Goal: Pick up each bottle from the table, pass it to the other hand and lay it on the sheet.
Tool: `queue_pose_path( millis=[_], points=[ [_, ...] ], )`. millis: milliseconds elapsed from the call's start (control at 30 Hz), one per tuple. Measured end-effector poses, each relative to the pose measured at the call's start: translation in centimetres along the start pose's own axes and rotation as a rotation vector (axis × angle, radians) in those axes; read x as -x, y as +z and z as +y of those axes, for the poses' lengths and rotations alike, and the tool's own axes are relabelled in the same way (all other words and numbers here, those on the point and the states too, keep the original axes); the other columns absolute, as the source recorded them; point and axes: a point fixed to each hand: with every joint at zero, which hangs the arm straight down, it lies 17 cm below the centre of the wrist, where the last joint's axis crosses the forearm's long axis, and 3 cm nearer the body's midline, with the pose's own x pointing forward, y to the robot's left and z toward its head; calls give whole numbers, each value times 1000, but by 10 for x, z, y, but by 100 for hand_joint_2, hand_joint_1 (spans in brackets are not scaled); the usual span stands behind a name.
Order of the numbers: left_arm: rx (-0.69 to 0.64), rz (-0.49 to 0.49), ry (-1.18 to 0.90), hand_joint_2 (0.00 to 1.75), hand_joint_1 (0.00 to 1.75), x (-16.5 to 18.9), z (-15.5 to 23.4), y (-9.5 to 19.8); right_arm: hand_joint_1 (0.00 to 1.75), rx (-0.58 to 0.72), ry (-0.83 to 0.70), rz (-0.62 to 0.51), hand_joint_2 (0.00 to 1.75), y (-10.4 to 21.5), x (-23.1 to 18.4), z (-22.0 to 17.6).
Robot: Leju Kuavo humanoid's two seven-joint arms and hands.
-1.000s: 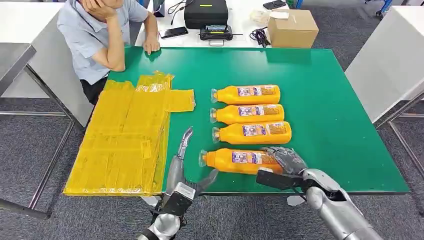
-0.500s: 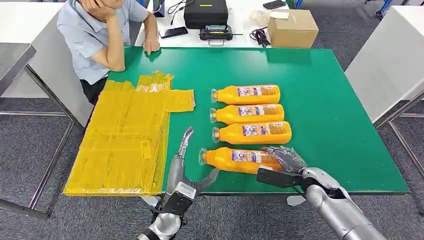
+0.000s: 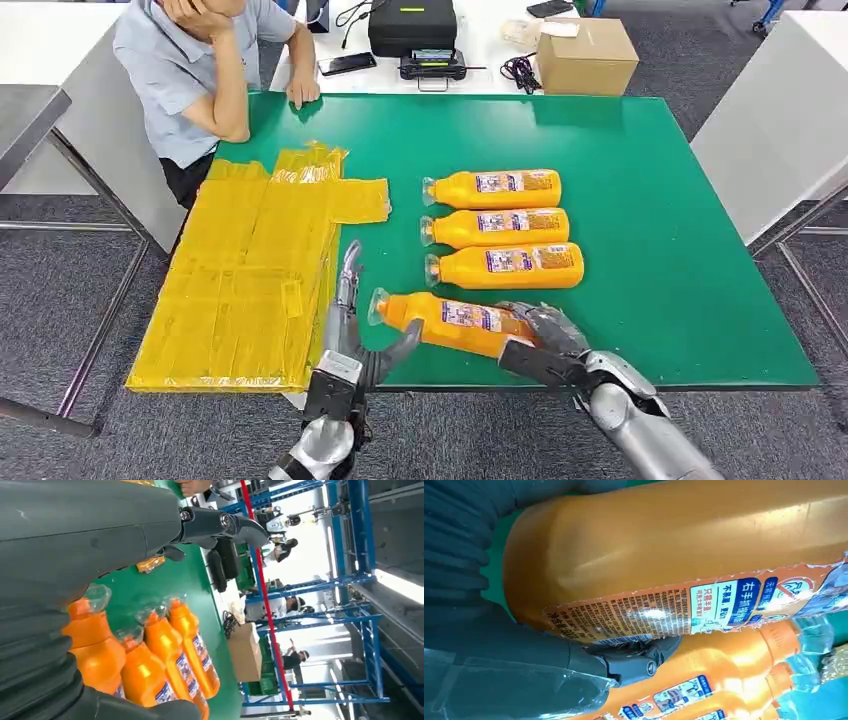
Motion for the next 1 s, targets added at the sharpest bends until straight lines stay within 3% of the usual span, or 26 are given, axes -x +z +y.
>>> queue_pose_path(
  millis=[167,467,1000],
  points=[
    [40,99,240,175,0,8,-10,5,175,62,-91,-41,175,-3,-16,-4],
    [88,142,465,175,0,2,-13,20,175,199,-228,-93,175,-11,-42,-23],
    [-82,-23,338,175,0,-40,46,-7,175,362,-251,-112,175,-23,-58,-49]
  ],
)
